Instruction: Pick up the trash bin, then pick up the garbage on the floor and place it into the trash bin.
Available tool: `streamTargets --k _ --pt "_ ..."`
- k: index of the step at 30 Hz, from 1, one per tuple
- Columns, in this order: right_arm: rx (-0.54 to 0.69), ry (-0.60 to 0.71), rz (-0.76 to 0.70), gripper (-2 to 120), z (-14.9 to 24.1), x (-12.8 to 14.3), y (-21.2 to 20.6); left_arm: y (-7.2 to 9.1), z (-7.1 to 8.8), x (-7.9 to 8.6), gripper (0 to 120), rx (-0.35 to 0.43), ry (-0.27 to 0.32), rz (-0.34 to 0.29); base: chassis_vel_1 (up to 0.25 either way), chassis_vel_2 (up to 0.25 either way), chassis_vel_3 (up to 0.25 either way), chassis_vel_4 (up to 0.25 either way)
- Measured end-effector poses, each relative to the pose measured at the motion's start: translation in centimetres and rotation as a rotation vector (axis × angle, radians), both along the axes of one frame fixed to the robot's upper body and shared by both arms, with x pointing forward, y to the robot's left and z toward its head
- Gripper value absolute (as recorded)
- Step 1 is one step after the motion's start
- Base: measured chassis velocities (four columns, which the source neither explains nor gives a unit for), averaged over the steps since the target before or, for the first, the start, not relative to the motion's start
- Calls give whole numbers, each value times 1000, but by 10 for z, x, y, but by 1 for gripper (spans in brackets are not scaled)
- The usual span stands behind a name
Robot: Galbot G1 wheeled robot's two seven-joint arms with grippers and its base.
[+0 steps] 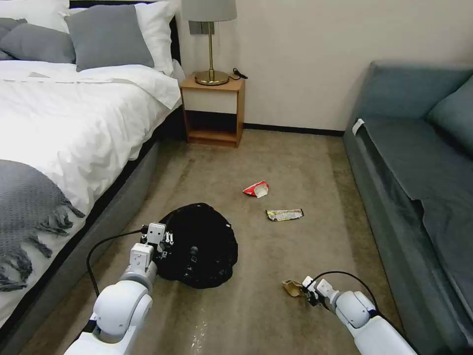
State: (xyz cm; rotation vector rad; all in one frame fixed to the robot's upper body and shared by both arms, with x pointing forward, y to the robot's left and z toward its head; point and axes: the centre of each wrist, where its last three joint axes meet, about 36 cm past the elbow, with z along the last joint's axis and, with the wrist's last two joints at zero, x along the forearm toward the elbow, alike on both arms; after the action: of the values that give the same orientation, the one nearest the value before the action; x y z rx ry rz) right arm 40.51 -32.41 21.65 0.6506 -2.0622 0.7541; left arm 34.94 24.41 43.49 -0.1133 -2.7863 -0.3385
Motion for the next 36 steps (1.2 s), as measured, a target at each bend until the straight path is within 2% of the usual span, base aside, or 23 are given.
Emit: streamTargets --k 8,11,12,15,19,25,27,28,31,32,35,36 --pt "115 -102 -62 0 11 7 9 4 -1 0 5 1 -1 -3 0 0 0 0" --pt "265 -192 -178 0 23 20 21 8 -2 0 5 1 -7 -4 0 0 0 0" --pt "265 -192 -178 0 23 20 21 8 -2 0 5 1 -7 -4 0 0 0 0" --pt "377 -259 -308 0 37 36 38 9 -2 0 5 -1 -8 -3 0 0 0 0" --pt "452 -320 -373 0 54 45 53 9 -3 -1 5 -9 -2 -2 0 0 0 0" --pt "521 -364 -382 0 74 49 71 7 -3 0 5 -7 3 -7 0 0 0 0" --pt "679 -418 -385 0 87 48 97 4 -1 4 5 -3 -3 -12 0 0 0 0" --pt "679 -418 -385 0 87 48 97 4 -1 4 5 -3 -3 -12 0 0 0 0" --pt "895 -440 -362 0 98 44 128 3 1 8 5 -2 -9 -14 0 0 0 0" --pt "895 -440 -362 0 98 44 128 3 1 8 5 -2 -9 -14 0 0 0 0" --pt "1081 -459 -315 0 102 41 157 1 0 6 5 -5 -7 -16 0 0 0 0" --pt "1081 -459 -315 0 102 41 157 1 0 6 5 -5 -7 -16 0 0 0 0"
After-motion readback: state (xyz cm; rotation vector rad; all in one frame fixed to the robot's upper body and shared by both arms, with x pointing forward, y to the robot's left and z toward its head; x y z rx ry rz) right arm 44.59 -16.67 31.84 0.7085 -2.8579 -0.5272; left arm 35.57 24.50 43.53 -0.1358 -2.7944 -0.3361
